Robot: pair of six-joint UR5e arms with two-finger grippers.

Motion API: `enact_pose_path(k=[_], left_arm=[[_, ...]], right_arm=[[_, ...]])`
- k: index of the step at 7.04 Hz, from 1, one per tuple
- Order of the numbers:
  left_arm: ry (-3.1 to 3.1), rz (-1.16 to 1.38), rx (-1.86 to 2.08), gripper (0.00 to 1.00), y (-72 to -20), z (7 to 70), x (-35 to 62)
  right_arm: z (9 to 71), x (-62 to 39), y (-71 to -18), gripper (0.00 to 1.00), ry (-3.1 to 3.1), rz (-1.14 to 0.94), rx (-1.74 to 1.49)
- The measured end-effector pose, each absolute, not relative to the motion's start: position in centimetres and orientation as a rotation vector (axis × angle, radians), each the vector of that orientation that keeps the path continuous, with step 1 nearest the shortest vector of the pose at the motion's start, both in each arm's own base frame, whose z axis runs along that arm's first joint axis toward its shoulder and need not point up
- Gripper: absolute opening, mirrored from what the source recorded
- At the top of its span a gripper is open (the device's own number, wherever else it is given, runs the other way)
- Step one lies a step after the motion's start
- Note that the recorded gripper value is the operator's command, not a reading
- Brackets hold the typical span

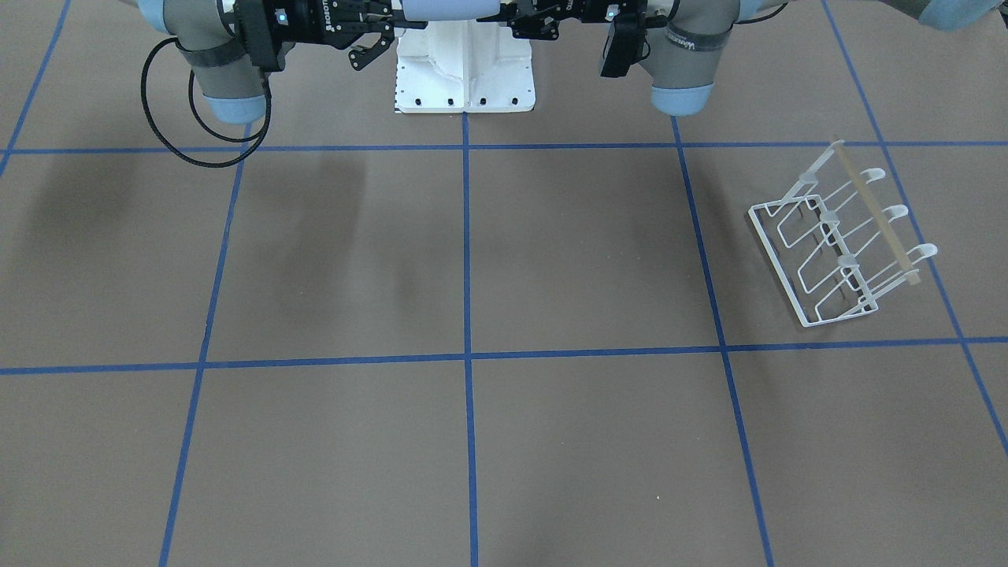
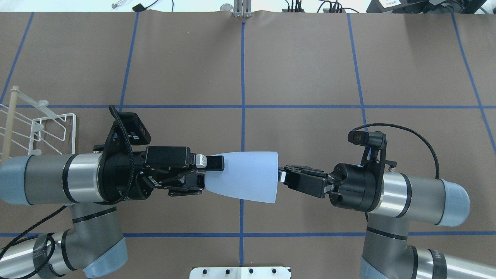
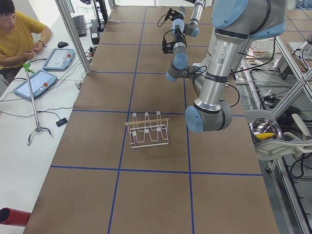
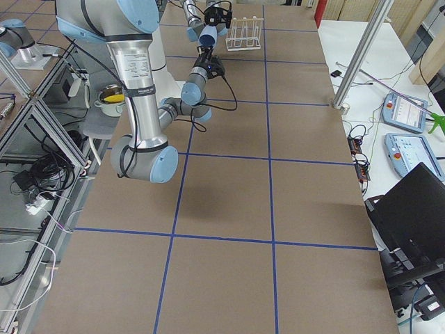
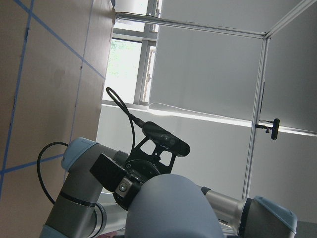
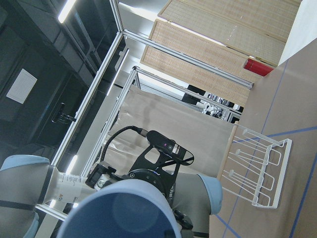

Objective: Hang cup on cup holder
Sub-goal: 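Close the left gripper on the cup's base held out by the right gripper, then open the right gripper and withdraw it from the cup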

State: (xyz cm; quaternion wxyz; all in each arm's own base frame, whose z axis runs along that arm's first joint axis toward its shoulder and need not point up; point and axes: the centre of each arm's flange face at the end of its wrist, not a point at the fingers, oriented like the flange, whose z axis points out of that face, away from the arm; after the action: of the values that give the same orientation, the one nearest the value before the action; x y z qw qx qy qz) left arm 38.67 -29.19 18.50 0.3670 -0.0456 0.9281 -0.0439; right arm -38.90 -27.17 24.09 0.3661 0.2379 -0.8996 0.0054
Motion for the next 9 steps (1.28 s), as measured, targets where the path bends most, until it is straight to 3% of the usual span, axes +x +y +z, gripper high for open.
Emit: enact_pose_path(k=[5, 9], left_arm=[[2.407, -0.099, -0.115, 0.07, -29.1, 19.4, 38.5], [2.415, -0.100, -0.074, 0.03, -29.7, 19.5, 37.7]], right_arm=[[27.7, -36.4, -29.0, 1.00, -2.226, 0.037, 0.640], [36.5, -28.5, -37.6, 1.00, -1.787, 0.095, 0.629]])
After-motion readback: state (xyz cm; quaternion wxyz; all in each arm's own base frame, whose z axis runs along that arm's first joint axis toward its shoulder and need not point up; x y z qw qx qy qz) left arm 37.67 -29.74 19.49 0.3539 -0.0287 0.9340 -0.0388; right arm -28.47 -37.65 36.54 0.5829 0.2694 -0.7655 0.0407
